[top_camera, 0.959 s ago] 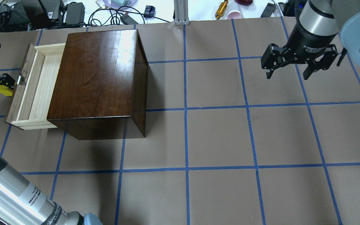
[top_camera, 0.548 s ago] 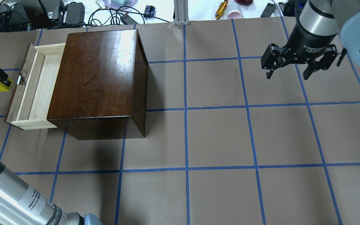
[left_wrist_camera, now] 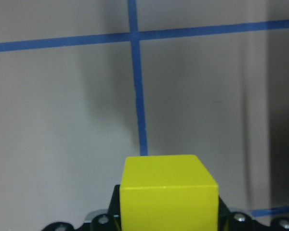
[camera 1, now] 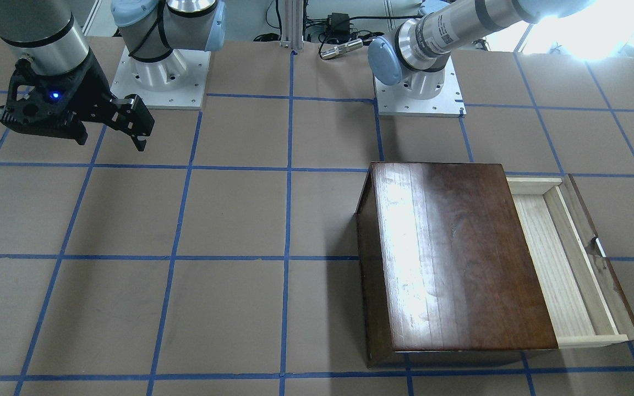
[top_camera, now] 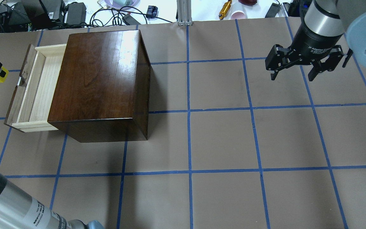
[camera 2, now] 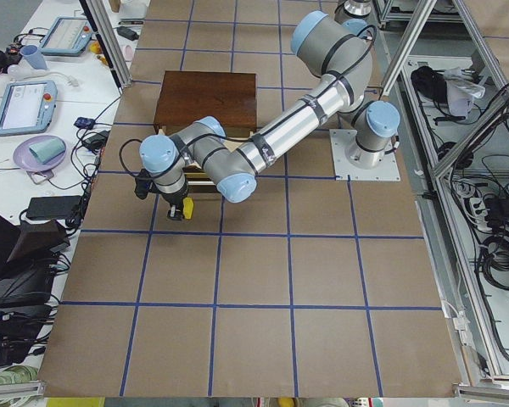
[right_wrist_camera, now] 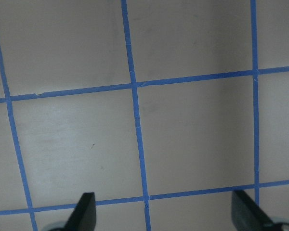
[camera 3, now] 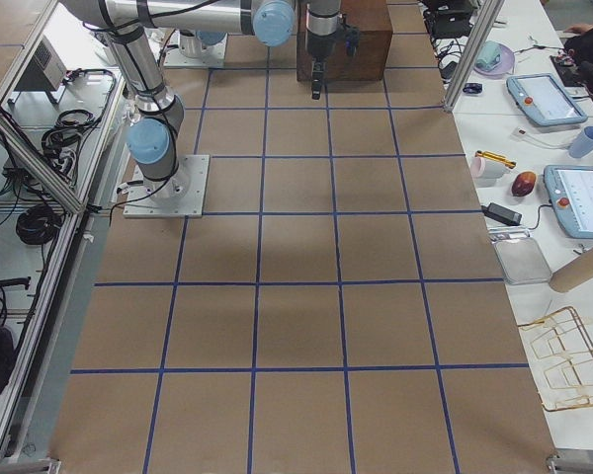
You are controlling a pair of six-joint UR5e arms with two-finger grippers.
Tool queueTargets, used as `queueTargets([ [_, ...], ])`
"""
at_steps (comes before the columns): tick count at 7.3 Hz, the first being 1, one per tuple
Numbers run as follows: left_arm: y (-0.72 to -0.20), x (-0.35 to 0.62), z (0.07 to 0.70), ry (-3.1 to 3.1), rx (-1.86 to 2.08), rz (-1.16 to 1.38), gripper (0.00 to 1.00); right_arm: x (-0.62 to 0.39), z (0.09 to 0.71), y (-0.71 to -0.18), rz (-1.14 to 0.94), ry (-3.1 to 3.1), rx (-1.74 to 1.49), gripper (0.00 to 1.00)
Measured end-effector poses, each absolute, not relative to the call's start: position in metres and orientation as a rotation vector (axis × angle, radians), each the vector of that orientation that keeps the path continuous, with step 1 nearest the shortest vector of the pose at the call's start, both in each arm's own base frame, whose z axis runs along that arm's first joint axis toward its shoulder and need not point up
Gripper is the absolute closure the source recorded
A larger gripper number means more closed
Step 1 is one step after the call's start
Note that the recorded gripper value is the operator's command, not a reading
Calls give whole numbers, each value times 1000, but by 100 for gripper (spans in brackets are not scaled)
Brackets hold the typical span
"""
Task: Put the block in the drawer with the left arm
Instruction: 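Carry the yellow cube with the left gripper over the open drawer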
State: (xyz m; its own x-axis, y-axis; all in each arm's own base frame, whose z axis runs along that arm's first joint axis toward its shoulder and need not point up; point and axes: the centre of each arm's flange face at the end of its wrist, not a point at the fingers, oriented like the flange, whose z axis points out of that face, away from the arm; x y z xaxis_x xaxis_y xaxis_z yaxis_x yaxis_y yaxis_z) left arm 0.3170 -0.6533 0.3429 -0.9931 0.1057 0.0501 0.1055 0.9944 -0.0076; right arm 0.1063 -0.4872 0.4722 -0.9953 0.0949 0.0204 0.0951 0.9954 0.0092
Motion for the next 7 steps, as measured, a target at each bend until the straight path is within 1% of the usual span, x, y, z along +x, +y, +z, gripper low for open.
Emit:
queueTargets([
  [2,-640,289,384,-3088,-168,-21,48,106,472,-487,-17,-3118,-148,0],
  [3,-634,276,395,-3083,-157,-37,50,106,472,-487,-17,-3118,-148,0],
  [5,-626,237,403,-3075,-123,-65,51,106,472,-488,-18,-3118,-148,0],
  [7,-621,209,396,-3064,-67,-93,52,106,472,-488,-18,-3118,-148,0],
])
